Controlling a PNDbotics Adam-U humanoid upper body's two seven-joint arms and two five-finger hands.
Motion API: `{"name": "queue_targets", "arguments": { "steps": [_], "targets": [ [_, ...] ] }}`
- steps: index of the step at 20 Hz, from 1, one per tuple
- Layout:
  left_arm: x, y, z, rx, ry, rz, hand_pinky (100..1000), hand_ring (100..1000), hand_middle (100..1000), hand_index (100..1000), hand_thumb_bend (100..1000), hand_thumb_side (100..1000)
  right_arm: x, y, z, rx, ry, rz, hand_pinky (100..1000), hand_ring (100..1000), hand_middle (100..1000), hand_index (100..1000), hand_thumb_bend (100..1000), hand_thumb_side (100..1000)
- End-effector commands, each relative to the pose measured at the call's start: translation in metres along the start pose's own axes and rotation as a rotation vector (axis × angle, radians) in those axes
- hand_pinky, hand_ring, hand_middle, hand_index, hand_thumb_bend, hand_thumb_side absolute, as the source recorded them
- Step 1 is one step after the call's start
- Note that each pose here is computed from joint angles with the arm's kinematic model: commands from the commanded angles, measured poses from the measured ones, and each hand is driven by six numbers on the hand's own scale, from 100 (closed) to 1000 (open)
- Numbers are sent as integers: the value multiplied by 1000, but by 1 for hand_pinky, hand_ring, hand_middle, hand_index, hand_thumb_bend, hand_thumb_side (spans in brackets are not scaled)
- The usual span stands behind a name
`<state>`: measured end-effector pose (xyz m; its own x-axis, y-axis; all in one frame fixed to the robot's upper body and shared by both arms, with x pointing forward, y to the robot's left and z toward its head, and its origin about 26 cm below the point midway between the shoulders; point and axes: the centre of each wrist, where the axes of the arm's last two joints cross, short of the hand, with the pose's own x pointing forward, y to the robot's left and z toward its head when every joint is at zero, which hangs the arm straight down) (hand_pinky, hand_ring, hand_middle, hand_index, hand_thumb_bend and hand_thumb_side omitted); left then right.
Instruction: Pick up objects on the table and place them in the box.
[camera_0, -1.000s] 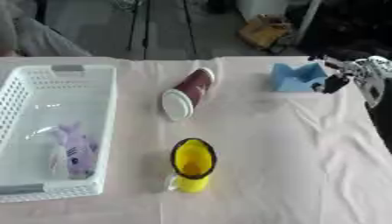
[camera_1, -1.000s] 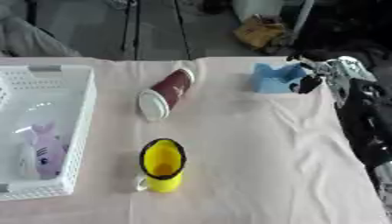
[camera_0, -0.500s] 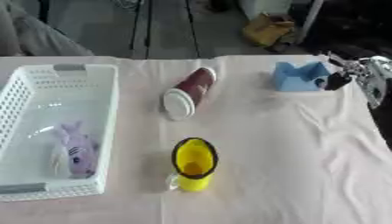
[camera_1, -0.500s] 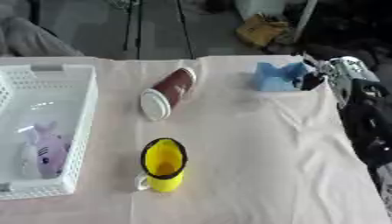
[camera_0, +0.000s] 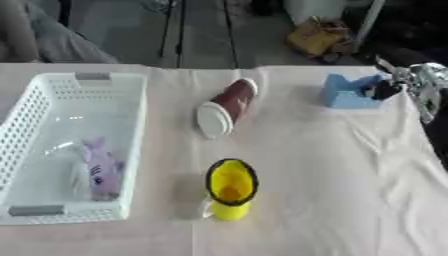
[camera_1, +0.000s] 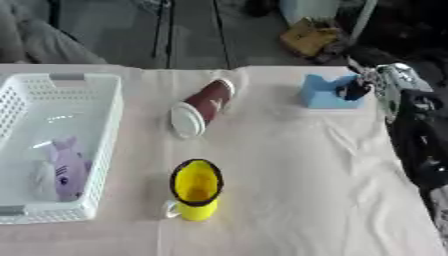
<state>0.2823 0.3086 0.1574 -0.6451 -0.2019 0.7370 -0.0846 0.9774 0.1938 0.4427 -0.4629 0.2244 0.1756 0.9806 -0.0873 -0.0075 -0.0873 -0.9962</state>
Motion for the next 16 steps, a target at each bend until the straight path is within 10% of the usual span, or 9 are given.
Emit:
{"name": "queue_targets", "arguments": {
  "steps": [1,16],
  "targets": [
    [8,7,-4,-18,-34,-31,293,782,784,797,305,889,-13,-21,3,-49,22,21,1000,1000,980,964,361,100],
    [8,11,2,-4,-55,-40,286,782,783,798,302,891,-22,-19,7,-35,42,3,1000,1000,973,968,324,100]
  ]
}}
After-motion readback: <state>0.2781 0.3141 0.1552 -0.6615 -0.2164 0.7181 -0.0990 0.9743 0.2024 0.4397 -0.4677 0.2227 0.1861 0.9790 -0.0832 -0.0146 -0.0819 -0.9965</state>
